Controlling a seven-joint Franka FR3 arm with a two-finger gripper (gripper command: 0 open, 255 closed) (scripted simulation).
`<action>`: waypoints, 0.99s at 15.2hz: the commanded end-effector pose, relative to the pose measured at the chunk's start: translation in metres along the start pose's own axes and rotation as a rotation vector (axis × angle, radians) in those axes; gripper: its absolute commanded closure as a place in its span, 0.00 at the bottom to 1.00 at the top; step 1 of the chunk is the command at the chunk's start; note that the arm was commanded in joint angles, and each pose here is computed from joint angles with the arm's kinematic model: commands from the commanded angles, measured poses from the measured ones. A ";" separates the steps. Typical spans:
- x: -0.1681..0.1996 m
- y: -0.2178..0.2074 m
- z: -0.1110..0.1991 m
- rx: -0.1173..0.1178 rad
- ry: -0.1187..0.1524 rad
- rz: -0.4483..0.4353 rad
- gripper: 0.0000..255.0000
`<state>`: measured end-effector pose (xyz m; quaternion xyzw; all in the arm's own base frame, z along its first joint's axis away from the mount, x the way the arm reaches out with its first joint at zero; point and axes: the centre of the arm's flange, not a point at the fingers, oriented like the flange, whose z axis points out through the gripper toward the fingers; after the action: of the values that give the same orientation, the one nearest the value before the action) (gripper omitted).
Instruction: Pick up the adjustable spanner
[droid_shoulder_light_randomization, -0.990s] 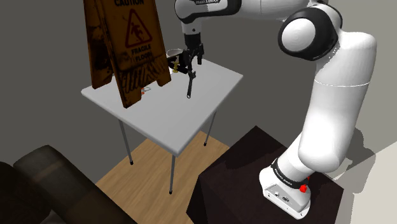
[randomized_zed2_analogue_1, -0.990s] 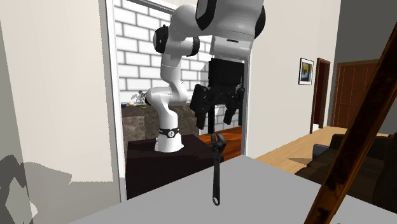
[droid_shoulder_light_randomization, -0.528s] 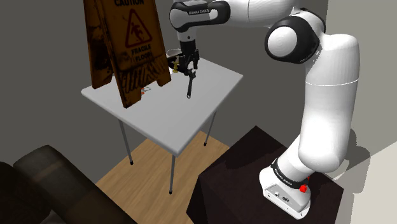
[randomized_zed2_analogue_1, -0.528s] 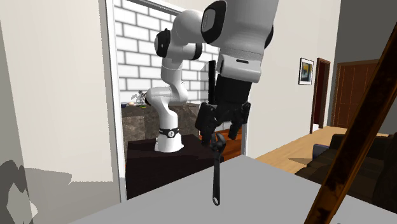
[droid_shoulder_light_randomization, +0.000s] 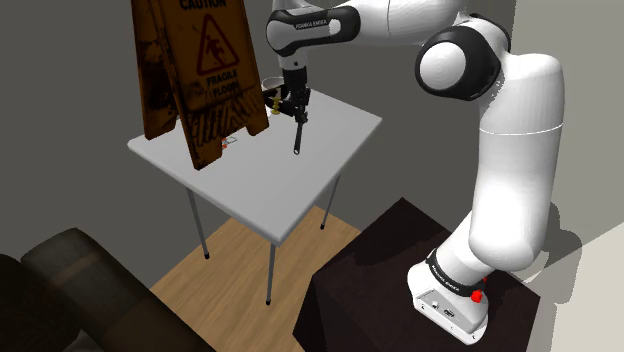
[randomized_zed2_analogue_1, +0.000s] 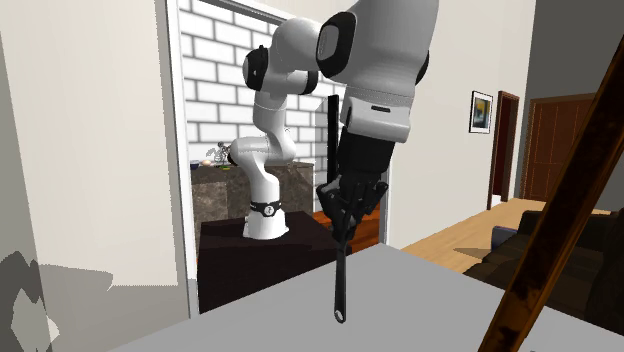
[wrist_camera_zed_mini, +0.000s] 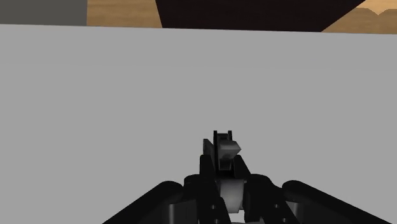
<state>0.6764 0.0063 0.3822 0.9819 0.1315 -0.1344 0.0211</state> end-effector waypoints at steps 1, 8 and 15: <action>0.000 0.000 0.000 0.000 0.000 0.000 1.00; -0.004 0.001 -0.015 0.000 0.000 0.000 1.00; -0.014 0.001 -0.050 0.000 0.000 0.000 1.00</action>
<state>0.6756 0.0057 0.4289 0.9819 0.1314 -0.1345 0.0211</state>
